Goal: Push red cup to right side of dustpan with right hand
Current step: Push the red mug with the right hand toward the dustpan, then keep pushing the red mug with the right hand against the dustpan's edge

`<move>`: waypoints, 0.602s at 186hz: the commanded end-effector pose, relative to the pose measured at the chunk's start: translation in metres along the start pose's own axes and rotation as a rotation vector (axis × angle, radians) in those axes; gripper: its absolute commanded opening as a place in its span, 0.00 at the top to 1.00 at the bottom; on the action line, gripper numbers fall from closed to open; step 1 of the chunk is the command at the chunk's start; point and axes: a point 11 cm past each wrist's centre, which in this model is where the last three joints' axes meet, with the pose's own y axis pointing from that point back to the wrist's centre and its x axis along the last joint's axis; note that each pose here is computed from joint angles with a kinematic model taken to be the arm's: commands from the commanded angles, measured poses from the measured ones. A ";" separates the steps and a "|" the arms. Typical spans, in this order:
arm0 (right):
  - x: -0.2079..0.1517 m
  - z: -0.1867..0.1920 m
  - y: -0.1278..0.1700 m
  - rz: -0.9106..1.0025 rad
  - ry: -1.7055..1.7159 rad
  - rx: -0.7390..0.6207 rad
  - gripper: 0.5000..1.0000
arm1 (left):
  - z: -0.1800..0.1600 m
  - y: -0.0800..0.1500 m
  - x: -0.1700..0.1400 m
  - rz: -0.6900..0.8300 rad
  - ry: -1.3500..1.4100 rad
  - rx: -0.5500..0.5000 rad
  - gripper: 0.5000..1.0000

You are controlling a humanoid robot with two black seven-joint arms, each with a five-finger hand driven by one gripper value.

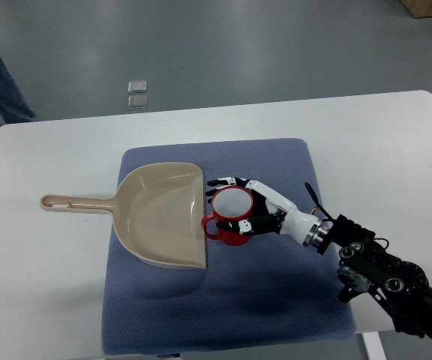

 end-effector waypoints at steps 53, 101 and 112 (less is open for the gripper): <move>-0.009 0.001 -0.008 0.003 0.001 0.009 0.51 | 0.000 0.000 0.000 0.000 0.000 0.000 0.00; -0.018 0.001 -0.015 0.001 -0.006 0.019 0.51 | 0.000 0.000 0.000 -0.001 0.000 0.000 0.00; -0.018 0.003 -0.015 0.002 -0.004 0.013 0.51 | 0.000 0.000 0.000 -0.001 0.000 0.000 0.00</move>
